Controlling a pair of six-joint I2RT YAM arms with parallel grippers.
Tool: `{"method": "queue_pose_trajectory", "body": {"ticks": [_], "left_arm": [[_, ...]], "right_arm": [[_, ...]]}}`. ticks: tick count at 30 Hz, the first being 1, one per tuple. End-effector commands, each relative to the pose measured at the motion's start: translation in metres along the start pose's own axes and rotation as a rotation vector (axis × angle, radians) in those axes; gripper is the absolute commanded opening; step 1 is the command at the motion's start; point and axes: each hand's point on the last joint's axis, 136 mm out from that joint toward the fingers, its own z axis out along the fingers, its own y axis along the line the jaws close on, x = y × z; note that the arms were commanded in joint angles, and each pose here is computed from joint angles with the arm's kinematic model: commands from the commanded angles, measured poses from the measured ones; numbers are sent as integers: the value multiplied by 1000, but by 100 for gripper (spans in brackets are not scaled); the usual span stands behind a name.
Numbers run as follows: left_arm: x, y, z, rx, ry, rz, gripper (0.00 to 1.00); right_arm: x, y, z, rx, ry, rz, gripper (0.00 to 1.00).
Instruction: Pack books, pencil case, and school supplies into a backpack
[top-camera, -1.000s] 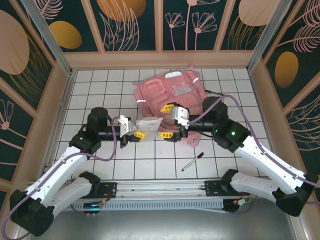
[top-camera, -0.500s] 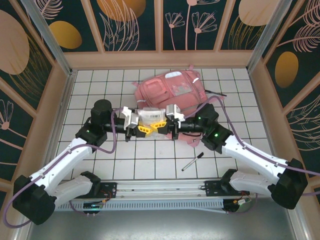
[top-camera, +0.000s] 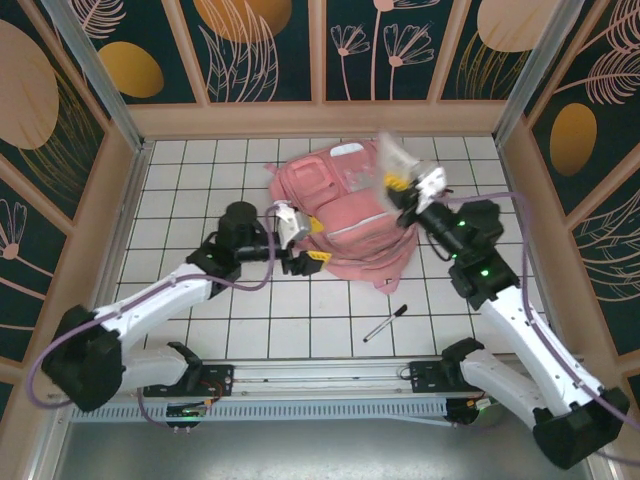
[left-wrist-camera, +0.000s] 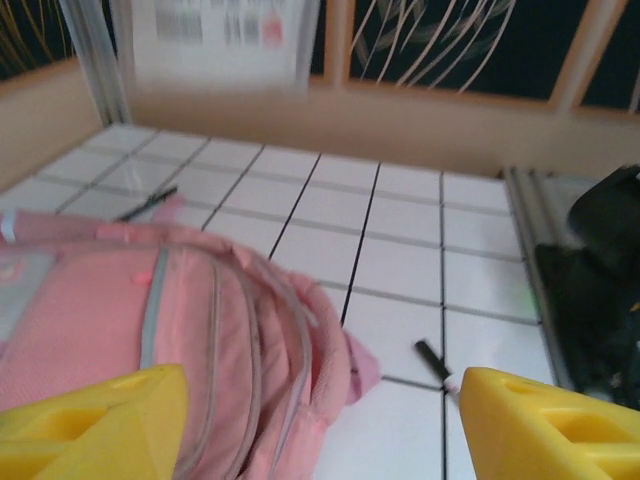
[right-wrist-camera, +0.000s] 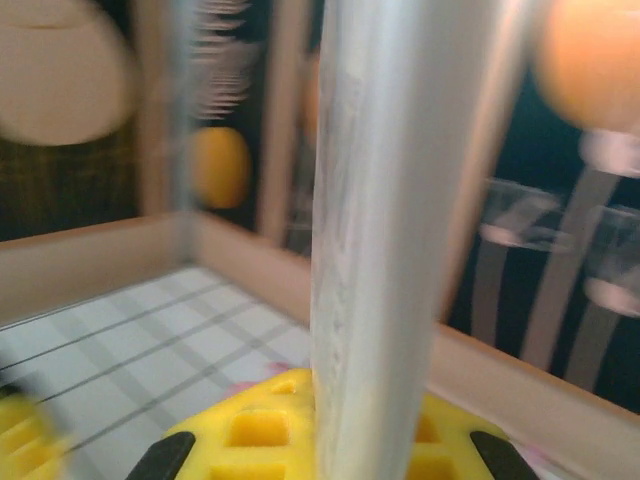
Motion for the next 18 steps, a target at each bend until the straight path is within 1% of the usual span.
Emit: {"method": "queue_pose_trajectory", "body": {"ticks": [1,2,4,5,6,7,10,12,14,15,18], "left_arm": [[1,34,30,-171,53,96,71],[6,46,41,-222,93,89,72],[13,76,56,-335,177,16,75],[19,83,66,-340,234,1,81],[25,86,73,-330,276,2,85],[33,87,82,-318,311,11,88],[59,81,100,-250,375,49,86],[72,80,109,-230,422,60,85],[87,84,118,-239,491,76,85],[91,82,123,-221,514,87,86],[100,79,136,-179,527,88,89]], "right_arm": [[16,-79,-20,369,81,141,0],[25,-91,-26,423,107,160,0],[36,-100,-34,462,133,180,0],[39,-101,-37,467,136,190,0],[41,-100,-38,459,135,195,0],[43,-98,-41,450,134,194,0],[52,-99,-48,467,128,235,0],[59,-97,-48,461,130,266,0],[65,-98,-48,458,142,271,0],[67,-96,-46,447,151,273,0],[71,-90,-40,396,171,271,0]]}}
